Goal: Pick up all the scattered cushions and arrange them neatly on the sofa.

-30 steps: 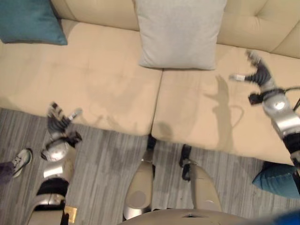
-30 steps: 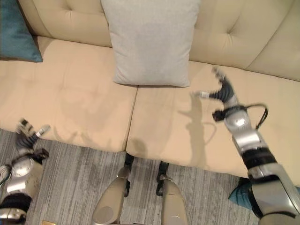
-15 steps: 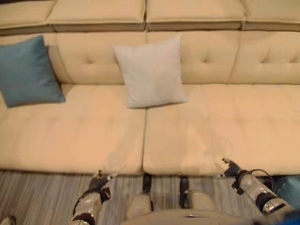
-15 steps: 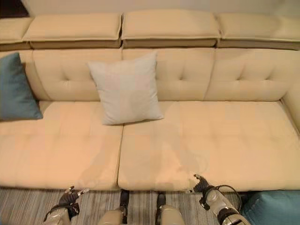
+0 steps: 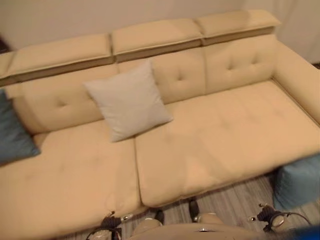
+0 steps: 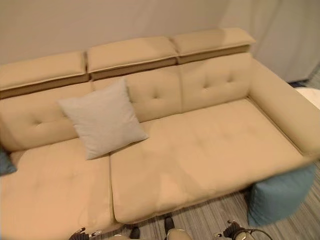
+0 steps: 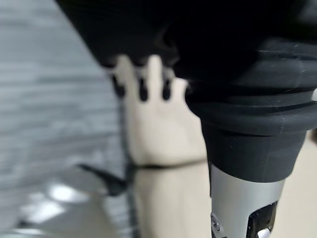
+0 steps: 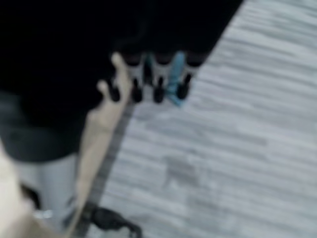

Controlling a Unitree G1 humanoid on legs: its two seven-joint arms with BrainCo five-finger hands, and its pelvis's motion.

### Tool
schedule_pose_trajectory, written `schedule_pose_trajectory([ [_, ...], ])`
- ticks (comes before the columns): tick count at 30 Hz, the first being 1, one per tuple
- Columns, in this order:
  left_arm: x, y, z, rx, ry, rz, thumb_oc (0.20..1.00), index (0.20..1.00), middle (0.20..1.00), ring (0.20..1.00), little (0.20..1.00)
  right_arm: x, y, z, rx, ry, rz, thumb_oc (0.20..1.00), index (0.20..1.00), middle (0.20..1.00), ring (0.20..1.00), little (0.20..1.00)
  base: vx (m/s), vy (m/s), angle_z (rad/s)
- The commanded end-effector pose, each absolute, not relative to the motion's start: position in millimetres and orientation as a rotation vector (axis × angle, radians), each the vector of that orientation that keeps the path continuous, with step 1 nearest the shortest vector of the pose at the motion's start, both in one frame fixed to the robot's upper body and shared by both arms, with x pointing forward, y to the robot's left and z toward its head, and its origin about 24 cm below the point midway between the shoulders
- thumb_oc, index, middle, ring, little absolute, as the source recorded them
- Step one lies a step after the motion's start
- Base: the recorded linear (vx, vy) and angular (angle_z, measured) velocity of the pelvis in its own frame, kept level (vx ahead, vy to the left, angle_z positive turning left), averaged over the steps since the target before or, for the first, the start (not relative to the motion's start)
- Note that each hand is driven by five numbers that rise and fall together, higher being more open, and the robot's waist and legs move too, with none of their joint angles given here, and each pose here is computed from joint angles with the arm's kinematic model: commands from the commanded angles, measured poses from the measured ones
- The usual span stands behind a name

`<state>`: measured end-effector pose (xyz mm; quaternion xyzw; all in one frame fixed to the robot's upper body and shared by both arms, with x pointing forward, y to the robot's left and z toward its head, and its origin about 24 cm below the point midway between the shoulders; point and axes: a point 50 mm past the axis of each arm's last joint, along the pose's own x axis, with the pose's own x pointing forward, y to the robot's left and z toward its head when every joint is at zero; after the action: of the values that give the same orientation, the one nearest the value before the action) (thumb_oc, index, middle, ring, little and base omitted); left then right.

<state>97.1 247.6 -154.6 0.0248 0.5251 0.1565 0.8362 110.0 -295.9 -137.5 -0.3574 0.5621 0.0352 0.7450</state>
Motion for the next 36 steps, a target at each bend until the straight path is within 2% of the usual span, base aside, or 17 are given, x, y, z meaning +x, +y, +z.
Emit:
schedule_pose_trajectory([
  [1, 108.2, 265.3, -145.8, 0.085, 1.052, 0.378, 1.000, 1.000, 1.000, 1.000, 1.000, 164.4, -272.3, -126.2, -0.785, 1.053, 0.115, 1.000, 1.000, 1.000, 1.000, 1.000, -0.27, 0.132, -1.93],
  [7, 112.6, 271.6, -142.5, 0.123, 1.043, 0.373, 1.000, 1.000, 1.000, 1.000, 1.000, 174.1, -260.3, -125.5, -0.785, 1.013, 0.143, 1.000, 1.000, 1.000, 1.000, 1.000, -0.17, 0.035, -1.42],
  [16, 100.2, 265.0, -149.1, 0.120, 1.109, 0.343, 1.000, 1.000, 1.000, 1.000, 1.000, 154.3, -261.4, -134.6, -0.759, 1.078, 0.121, 1.000, 1.000, 1.000, 1.000, 1.000, -0.12, -0.075, -1.07],
  [23, 109.4, 260.9, -148.1, 0.143, 1.101, 0.291, 1.000, 1.000, 1.000, 1.000, 1.000, 135.1, -264.4, -140.9, -0.739, 1.133, 0.105, 1.000, 1.000, 1.000, 1.000, 1.000, -0.04, -0.181, -0.47],
  [30, 107.9, 255.9, -150.0, 0.102, 1.097, 0.322, 1.000, 1.000, 1.000, 1.000, 1.000, 148.7, -261.9, -137.1, -0.777, 1.108, 0.137, 1.000, 1.000, 1.000, 1.000, 1.000, 0.02, -0.053, -1.08],
  [36, 98.0, 257.7, -152.7, 0.144, 1.142, 0.304, 1.000, 1.000, 1.000, 1.000, 1.000, 142.9, -259.0, -140.8, -0.738, 1.138, 0.107, 1.000, 1.000, 1.000, 1.000, 1.000, 0.03, 0.100, -0.51],
])
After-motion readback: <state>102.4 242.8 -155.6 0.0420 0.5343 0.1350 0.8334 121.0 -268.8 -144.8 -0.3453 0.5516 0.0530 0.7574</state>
